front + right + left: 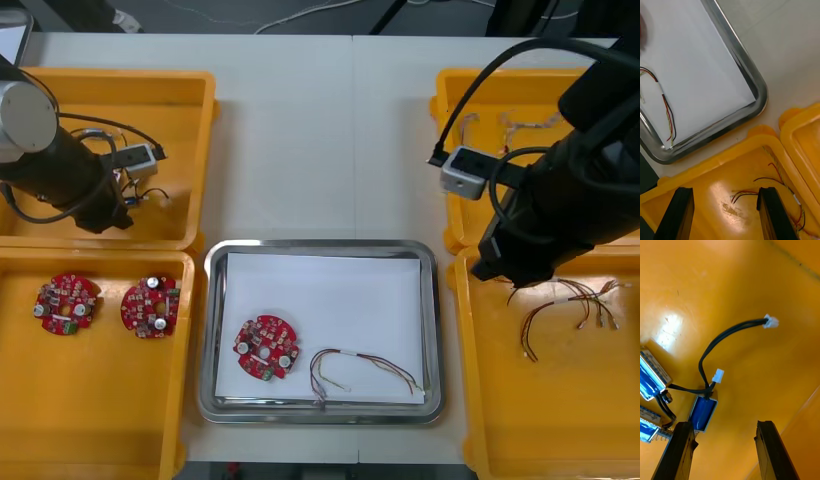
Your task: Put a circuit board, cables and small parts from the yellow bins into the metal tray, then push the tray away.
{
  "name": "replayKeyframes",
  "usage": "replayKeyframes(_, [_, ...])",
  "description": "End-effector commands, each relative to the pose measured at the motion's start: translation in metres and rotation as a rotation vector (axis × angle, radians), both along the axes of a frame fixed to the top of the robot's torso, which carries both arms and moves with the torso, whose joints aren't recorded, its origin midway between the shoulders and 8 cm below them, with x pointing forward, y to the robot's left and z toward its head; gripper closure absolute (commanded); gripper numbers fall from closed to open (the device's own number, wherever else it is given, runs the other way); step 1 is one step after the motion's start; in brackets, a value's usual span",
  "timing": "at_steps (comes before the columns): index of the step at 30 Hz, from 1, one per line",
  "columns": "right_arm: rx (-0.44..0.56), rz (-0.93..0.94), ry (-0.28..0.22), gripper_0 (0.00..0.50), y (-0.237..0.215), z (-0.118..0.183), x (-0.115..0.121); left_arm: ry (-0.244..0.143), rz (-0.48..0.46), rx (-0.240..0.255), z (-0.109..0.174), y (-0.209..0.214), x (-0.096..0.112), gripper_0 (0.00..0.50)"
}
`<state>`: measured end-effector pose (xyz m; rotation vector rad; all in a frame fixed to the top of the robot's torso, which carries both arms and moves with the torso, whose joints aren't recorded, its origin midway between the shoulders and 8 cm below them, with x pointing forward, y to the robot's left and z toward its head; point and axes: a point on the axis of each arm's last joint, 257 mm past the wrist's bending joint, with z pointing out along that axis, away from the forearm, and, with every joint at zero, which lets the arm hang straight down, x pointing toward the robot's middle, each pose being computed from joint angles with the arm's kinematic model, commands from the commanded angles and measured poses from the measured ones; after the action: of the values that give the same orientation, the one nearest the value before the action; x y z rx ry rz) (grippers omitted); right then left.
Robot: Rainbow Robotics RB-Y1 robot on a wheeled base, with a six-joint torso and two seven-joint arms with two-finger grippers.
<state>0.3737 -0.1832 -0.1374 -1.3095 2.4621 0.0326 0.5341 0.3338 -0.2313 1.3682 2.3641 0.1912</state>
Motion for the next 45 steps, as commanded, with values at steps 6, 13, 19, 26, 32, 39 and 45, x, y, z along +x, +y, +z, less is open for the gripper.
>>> replayKeyframes(6, [0.062,-0.247,-0.042,0.000,-0.061,0.012,0.000,-0.046,-0.032,0.002,0.014,-0.013,0.018,0.026])
replayKeyframes(13, [0.100,-0.435,-0.063,0.000,-0.095,0.014,0.005,-0.046,-0.033,-0.003,0.016,-0.017,0.019,0.026])
replayKeyframes(19, [0.103,-0.624,-0.118,0.000,-0.120,0.017,0.019,-0.041,-0.038,-0.015,0.019,-0.021,0.019,0.025])
replayKeyframes(26, [0.121,-0.800,-0.149,0.000,-0.141,0.019,0.030,-0.031,-0.046,-0.028,0.022,-0.027,0.017,0.027])
replayKeyframes(32, [0.117,-0.947,-0.201,0.000,-0.169,0.023,0.041,-0.031,-0.042,-0.027,0.024,-0.027,0.018,0.027])
replayKeyframes(39, [0.180,-0.971,-0.233,0.000,-0.180,0.032,0.068,-0.034,-0.042,-0.018,0.022,-0.029,0.019,0.030])
replayKeyframes(45, [0.239,-0.967,-0.223,0.000,-0.176,0.043,0.096,-0.034,-0.038,-0.008,0.019,-0.031,0.020,0.033])
